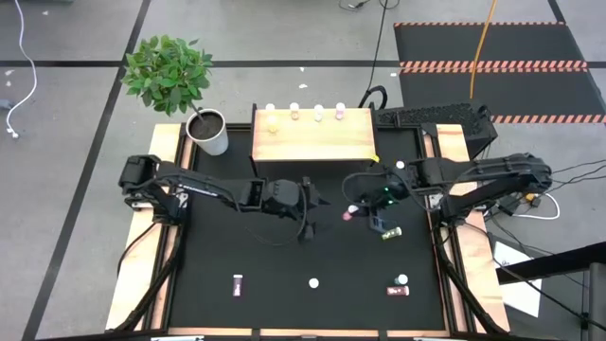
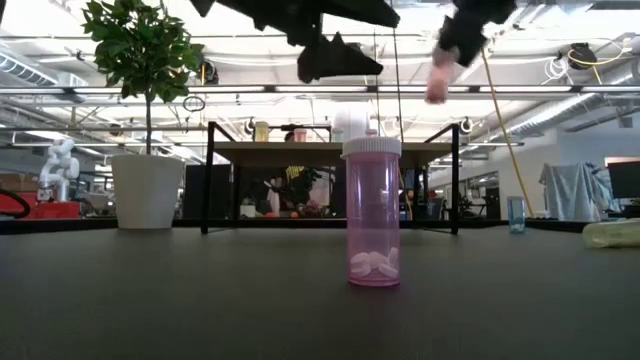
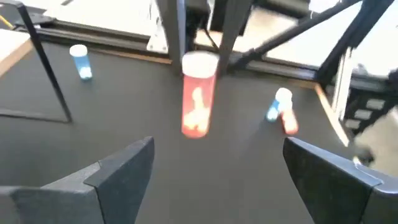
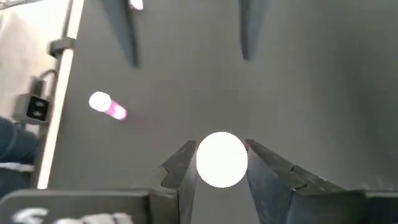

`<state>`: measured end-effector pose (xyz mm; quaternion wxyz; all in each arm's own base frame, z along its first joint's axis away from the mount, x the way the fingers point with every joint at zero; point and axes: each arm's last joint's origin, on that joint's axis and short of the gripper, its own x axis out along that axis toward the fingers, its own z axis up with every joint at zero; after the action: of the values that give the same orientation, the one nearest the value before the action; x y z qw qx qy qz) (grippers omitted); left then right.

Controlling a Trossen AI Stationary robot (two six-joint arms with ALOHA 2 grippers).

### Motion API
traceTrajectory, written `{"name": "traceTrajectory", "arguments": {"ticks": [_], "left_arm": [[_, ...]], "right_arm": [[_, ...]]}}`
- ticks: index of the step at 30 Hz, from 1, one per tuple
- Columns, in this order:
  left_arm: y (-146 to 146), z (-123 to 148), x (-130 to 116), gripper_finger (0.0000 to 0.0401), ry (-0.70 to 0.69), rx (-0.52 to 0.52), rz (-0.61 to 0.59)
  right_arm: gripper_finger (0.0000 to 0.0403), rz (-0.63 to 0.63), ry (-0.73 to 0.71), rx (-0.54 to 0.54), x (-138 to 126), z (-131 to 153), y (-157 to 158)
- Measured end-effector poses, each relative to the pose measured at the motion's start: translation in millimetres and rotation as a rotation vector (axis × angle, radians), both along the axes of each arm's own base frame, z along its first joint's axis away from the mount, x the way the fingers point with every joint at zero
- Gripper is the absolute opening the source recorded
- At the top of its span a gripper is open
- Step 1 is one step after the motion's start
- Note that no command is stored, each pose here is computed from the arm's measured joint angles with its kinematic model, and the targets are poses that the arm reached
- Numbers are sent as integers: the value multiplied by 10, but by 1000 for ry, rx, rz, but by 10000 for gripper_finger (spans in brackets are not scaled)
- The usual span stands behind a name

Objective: Pick and place medicine bottles onto shelf by color
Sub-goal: Put the top orange pill bottle on the shelf aligned with the other orange pill bottle

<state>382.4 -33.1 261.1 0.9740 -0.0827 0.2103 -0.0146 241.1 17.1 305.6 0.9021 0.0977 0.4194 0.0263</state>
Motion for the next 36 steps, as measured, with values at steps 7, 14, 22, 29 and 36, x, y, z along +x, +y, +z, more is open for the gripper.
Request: {"name": "traceTrajectory", "arguments": {"ticks": [7, 14, 22, 29, 36], "left_arm": [[98, 91, 29, 354, -22, 28, -11], [56, 129, 38, 292, -54, -54, -39], [53, 127, 37, 178, -50, -77, -35], [73, 129, 38, 116, -49, -101, -21], [76, 130, 39, 117, -53, -74, -31]], "right_arm": [[114, 70, -124, -35, 245, 373, 15], [114, 71, -183, -32, 296, 457, 19], [114, 65, -179, -25, 294, 454, 20], [114, 66, -168, -26, 287, 446, 19], [124, 57, -172, -32, 290, 449, 0]]}}
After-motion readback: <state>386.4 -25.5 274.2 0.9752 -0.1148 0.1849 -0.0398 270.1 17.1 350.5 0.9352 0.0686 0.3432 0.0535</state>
